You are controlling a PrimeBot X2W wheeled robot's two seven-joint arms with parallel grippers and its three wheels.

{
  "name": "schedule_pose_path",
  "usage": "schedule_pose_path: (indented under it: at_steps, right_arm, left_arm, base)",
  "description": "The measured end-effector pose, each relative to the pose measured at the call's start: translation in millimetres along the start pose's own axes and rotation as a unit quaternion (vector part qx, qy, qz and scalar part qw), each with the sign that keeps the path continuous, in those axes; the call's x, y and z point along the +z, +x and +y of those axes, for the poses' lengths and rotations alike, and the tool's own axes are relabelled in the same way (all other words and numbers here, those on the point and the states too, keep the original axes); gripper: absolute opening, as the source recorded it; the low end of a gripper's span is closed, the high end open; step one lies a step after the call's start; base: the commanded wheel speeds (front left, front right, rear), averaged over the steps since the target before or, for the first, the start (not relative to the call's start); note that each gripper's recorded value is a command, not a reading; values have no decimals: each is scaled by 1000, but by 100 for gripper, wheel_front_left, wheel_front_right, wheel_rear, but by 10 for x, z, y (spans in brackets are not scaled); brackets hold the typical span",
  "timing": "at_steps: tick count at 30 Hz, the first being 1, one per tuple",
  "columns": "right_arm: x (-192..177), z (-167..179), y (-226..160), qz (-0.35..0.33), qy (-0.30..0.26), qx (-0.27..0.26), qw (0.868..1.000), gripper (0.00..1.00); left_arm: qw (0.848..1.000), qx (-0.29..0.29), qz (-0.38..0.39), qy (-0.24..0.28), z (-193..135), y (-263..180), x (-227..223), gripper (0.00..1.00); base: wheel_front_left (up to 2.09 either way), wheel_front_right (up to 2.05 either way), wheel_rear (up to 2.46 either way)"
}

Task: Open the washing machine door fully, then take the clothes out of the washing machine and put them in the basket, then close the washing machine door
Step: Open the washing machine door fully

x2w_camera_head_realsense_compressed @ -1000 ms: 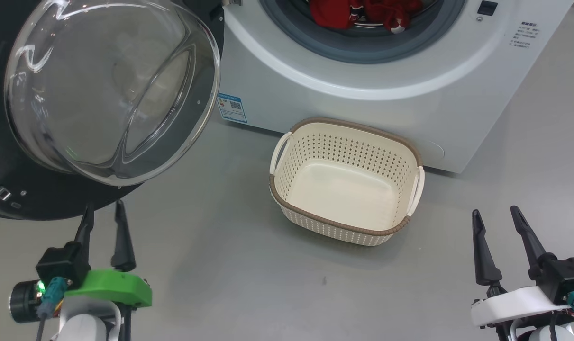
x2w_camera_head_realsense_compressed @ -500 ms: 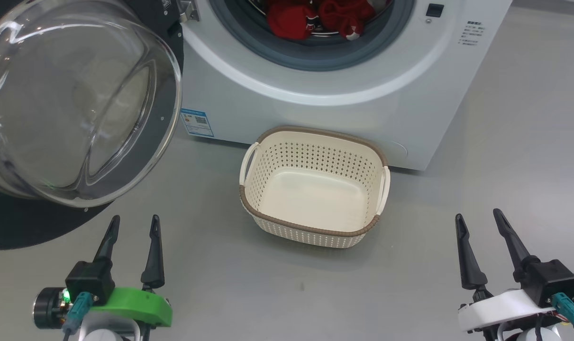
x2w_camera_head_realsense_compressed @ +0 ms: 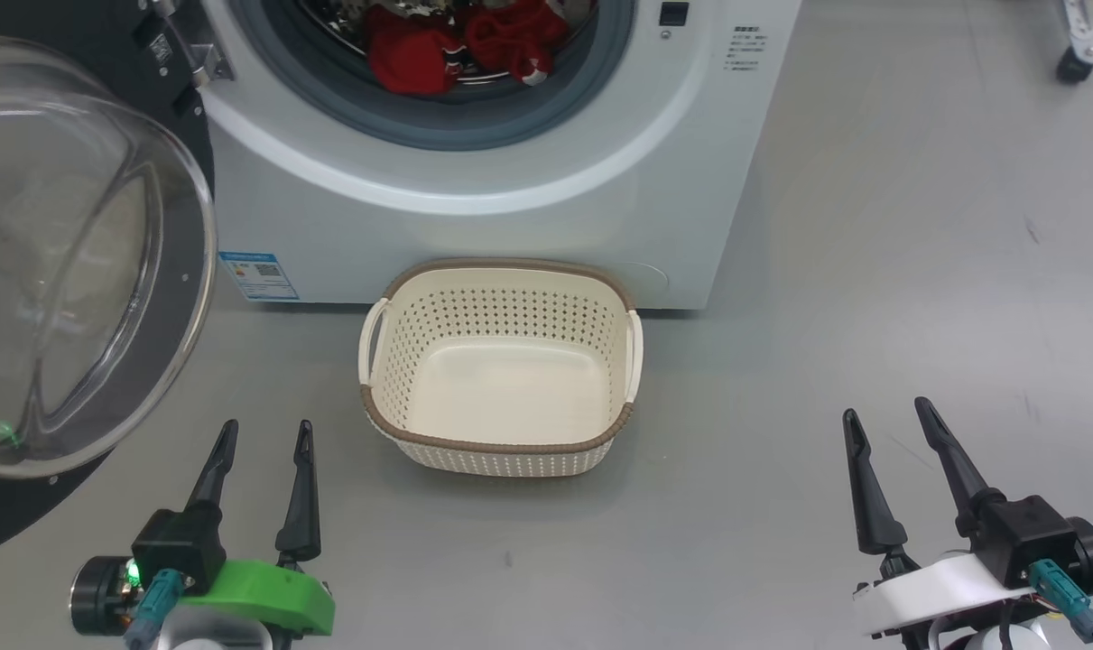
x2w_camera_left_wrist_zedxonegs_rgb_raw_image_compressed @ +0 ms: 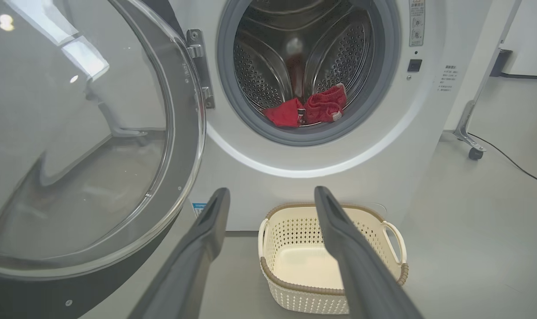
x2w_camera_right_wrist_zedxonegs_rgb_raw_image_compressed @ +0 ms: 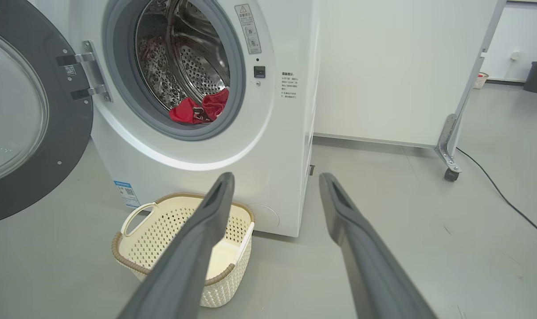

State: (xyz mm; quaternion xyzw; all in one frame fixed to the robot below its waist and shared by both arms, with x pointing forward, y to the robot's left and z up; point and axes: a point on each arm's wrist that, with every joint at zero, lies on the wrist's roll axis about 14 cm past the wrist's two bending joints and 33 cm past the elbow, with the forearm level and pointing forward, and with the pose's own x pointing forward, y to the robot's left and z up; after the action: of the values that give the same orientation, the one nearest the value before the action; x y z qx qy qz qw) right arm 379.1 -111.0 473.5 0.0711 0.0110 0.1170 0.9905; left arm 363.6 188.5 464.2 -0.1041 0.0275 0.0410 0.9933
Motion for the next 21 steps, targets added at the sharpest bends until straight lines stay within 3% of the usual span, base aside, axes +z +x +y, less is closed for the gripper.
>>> schedule_pose_path:
  at_steps: [14, 21]
  right_arm:
    - [91, -375, -340, -10, -6, -77, 997, 100]
    - [147, -420, -368, -18, -5, -86, 996, 100]
  left_arm:
    - [997, -79, 14, 2, -523, 130, -110, 100]
    - [996, -91, 12, 3, -598, 126, -100, 100]
  base:
    - [0, 0, 0]
    - [0, 0, 0]
